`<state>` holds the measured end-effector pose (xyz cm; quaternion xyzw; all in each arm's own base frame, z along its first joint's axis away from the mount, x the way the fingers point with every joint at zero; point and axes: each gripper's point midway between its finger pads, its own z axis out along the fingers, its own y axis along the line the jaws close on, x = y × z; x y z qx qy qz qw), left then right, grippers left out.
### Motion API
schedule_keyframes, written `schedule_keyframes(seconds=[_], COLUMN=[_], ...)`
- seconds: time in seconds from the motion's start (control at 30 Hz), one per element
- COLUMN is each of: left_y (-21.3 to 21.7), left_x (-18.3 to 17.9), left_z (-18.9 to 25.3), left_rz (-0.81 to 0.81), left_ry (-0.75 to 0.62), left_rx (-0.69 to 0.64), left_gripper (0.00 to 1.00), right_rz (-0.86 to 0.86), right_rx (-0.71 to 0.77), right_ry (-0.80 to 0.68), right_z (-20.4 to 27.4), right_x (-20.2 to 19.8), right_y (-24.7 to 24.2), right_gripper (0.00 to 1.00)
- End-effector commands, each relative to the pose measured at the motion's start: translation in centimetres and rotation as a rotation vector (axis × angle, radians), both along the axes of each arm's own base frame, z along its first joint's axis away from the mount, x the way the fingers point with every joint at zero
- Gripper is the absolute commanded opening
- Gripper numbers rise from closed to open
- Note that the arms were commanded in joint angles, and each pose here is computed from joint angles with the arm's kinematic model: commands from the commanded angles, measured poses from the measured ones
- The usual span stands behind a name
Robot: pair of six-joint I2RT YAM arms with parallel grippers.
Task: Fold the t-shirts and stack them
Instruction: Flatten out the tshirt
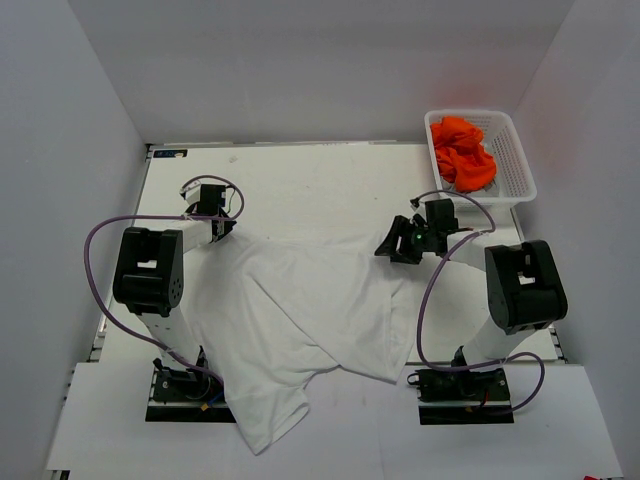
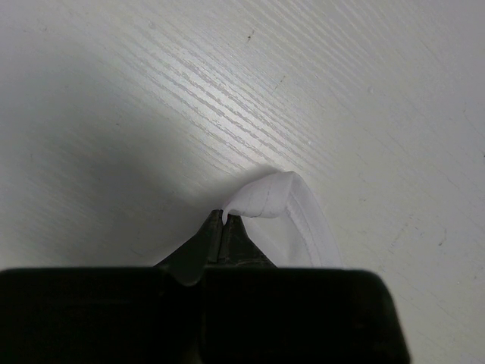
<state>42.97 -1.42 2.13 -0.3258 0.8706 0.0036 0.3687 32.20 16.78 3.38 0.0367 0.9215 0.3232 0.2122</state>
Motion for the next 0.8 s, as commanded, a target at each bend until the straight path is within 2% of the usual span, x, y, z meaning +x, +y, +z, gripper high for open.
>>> schedule_keyframes(seconds=[0.0,0.3,0.43,0.73,0.77], left_y=[0.3,0.3,0.3,0.3,0.3], left_x=[-1.0,-0.6,-0.6,-1.0,-1.0], left_z=[0.1,0.4,0.4,-0.1,-0.1], left_rz=[0.01,0.01,0.01,0.01,0.01], left_ry=[0.017,0.008,0.008,0.028,0.028], left_rx=[0.005,0.004,0.004,0.006,0.006], left_gripper=[0.0,0.0,0.0,0.0,0.0], right_rz=[0.077,0.11,0.129,0.09,0.088], right_rx=[0.075,0.138,0.195,0.146,0.142], right_ry=[-0.064,-0.089,-0.056,-0.032,-0.028], right_z=[1.0,2.7,3.0,3.1,3.1], right_x=[0.3,0.1,-0.7,-1.2,-1.4], right_y=[1.4,2.2,2.8,1.9,1.8], right_gripper=[0.62,0.62,0.54,0.51,0.42])
